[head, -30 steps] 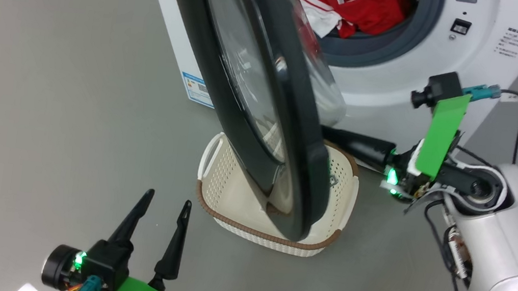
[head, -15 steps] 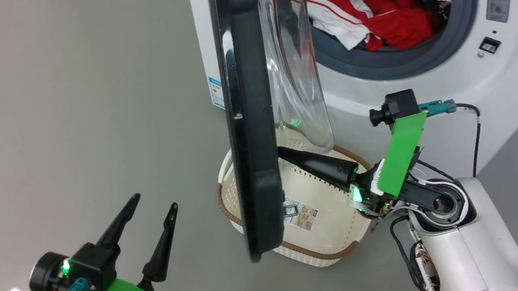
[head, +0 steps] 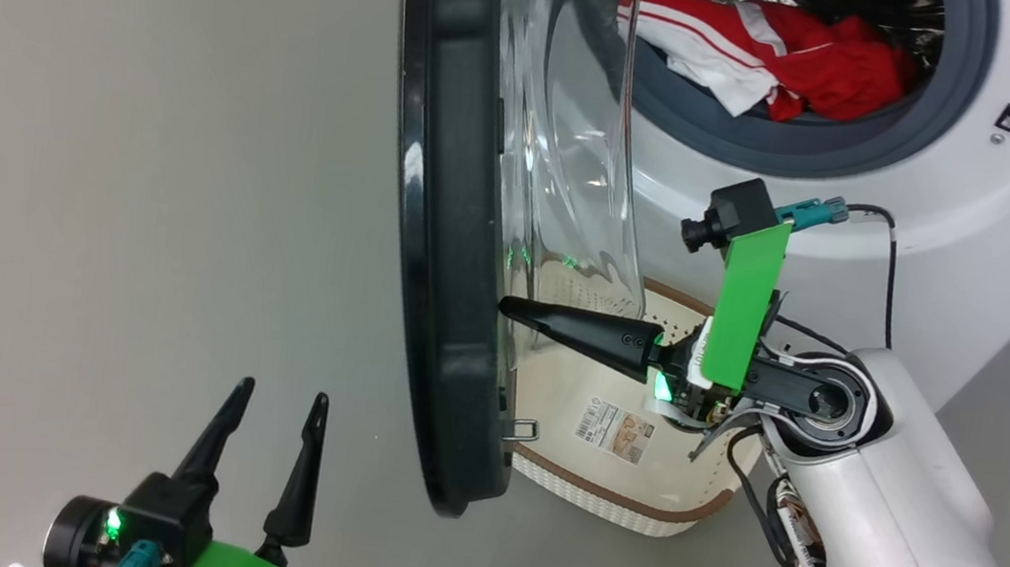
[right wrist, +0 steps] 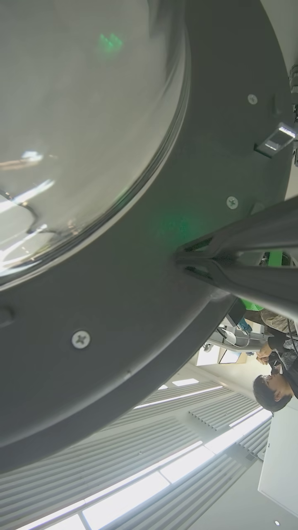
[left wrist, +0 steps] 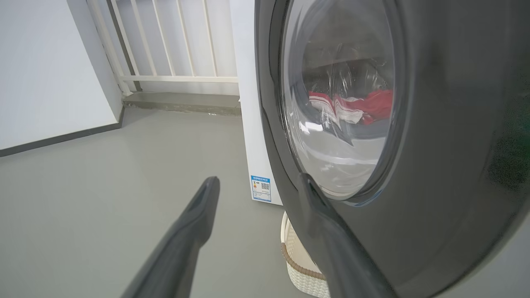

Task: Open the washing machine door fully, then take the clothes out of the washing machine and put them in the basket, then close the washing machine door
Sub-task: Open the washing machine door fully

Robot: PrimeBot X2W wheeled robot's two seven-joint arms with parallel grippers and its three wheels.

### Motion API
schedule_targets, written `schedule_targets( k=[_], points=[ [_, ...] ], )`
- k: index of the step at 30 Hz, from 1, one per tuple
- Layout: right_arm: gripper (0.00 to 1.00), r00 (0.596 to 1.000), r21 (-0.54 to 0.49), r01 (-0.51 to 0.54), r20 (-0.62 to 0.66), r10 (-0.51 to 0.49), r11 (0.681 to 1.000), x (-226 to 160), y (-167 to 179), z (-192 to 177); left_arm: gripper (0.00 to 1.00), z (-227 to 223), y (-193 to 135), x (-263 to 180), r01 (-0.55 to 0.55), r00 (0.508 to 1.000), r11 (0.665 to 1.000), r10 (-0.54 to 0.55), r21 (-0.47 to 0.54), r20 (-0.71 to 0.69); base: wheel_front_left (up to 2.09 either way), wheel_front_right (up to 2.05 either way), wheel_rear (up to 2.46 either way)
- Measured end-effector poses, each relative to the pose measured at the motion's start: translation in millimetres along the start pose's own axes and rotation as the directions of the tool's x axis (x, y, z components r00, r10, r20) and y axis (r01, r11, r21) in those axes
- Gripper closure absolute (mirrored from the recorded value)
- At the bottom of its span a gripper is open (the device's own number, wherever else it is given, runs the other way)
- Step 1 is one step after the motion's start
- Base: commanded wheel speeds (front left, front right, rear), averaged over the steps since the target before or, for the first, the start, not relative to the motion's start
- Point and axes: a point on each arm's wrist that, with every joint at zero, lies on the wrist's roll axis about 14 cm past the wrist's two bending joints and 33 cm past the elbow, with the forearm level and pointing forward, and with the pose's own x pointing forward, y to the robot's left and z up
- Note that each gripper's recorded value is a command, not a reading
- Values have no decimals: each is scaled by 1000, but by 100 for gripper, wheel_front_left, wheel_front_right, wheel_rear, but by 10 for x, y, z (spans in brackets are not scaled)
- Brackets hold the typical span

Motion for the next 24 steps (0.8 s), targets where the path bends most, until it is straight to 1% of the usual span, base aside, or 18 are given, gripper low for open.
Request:
schedule_targets(
  k=[9, 21, 23, 24],
  points=[
    [100, 999, 6, -23, -41, 23, 1000, 162, 49, -101, 0, -23, 127, -89, -48, 999, 999, 48, 2, -9, 0, 0, 0],
    [100, 999, 6, -14, -46, 14, 1000, 191, 78, -154, 0, 28, 157, -106, -55, 998, 998, 55, -4, 10, 0, 0, 0],
    [53, 999, -6, -9, -35, 9, 1000, 187, 99, -145, 0, 33, 160, -112, -55, 998, 998, 56, -7, 13, 0, 0, 0],
    [4, 1000, -12, -4, -28, 4, 1000, 179, 100, -144, 0, 32, 160, -114, -55, 998, 998, 55, -8, 13, 0, 0, 0]
  ],
)
